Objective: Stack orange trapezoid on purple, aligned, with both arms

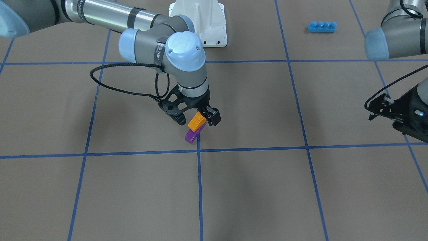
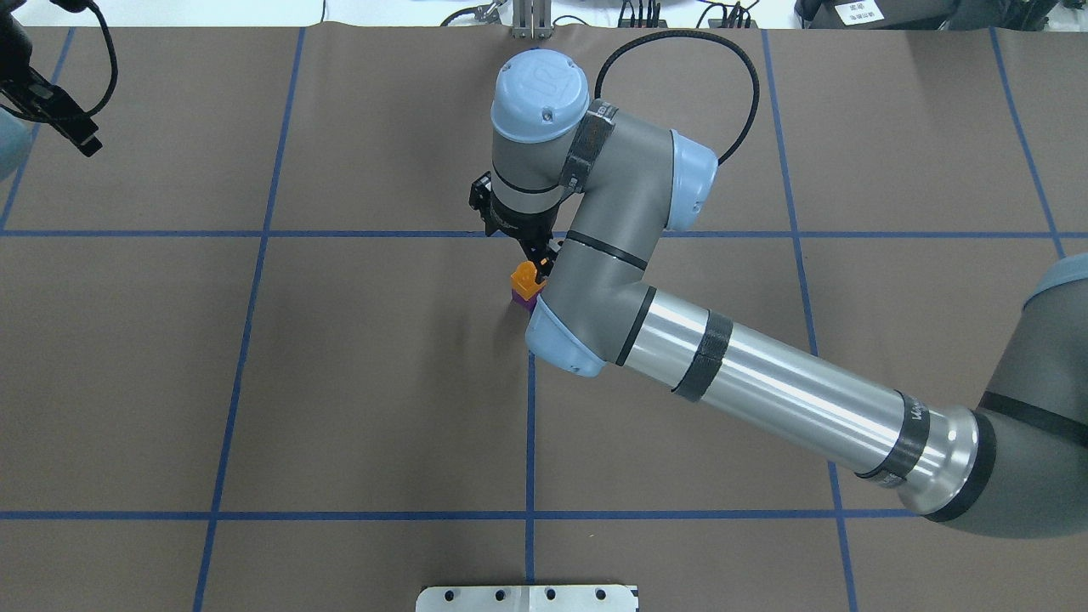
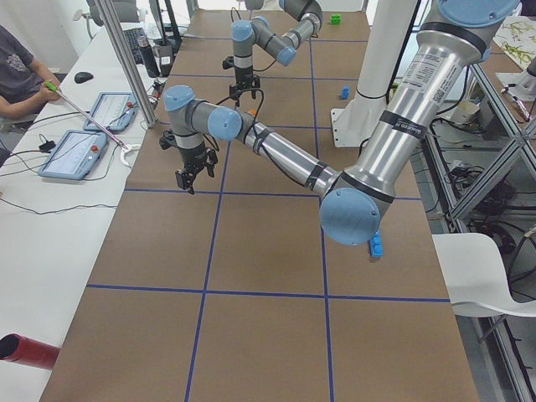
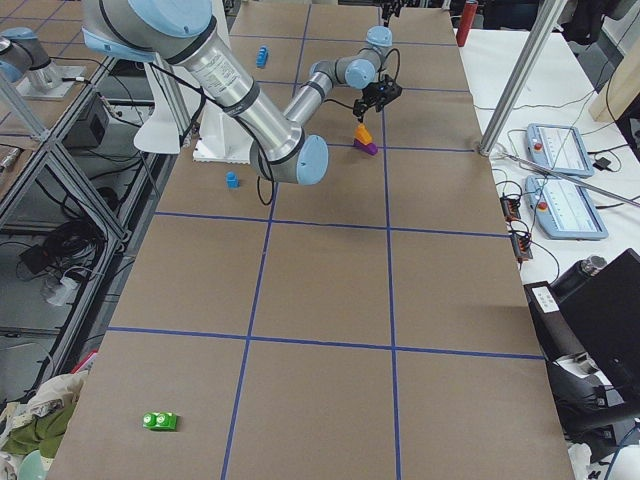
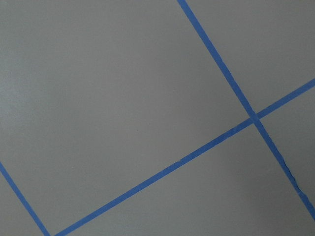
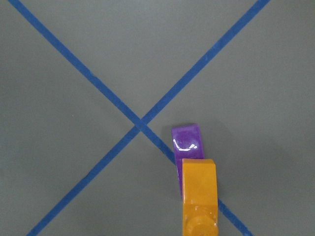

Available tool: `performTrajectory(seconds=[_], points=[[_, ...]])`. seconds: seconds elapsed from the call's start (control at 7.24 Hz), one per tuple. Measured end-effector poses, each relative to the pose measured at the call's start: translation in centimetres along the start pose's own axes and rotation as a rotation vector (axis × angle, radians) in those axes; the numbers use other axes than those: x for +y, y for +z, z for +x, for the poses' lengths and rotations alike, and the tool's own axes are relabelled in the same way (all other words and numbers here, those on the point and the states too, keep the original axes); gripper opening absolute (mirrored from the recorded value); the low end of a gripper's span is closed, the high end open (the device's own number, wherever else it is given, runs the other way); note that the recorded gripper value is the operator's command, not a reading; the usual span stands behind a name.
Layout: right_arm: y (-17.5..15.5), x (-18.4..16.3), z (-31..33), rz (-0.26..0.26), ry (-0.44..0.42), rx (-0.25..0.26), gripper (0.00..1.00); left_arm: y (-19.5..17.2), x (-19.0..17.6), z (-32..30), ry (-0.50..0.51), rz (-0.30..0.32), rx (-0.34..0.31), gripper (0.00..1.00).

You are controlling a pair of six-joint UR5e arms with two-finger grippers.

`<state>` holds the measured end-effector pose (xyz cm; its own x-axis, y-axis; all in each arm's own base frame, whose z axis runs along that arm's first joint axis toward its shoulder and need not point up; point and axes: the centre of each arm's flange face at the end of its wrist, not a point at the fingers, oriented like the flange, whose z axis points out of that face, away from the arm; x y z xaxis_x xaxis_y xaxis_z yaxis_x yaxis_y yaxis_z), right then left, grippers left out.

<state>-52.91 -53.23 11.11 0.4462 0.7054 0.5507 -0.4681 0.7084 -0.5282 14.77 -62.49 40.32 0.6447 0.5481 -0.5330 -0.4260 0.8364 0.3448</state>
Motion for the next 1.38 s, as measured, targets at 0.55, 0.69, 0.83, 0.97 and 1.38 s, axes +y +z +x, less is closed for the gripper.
performTrajectory(seconds=[0.55,0.69,0.83,0.97,1.38], points=[[-9.0,-18.3,16.3,0.069,-0.431,0.094,1.0,-1.0,7.6,-8.4,-0.078,0.065,-0.028,1.0],[-10.2,-26.0,22.6,0.045,-0.558,0.123,1.0,-1.3,12.2,-12.2,-0.162,0.075,-0.006,1.0],[-11.3,-32.9,29.6,0.027,-0.672,0.142,1.0,-1.3,15.8,-14.6,-0.227,0.083,0.016,1.0],[-12.1,-37.9,36.5,0.025,-0.75,0.147,1.0,-0.5,18.7,-15.9,-0.268,0.081,0.027,1.0],[-10.4,-44.2,49.2,0.02,-0.751,0.159,1.0,3.4,25.8,-17.8,-0.347,0.049,0.044,1.0]])
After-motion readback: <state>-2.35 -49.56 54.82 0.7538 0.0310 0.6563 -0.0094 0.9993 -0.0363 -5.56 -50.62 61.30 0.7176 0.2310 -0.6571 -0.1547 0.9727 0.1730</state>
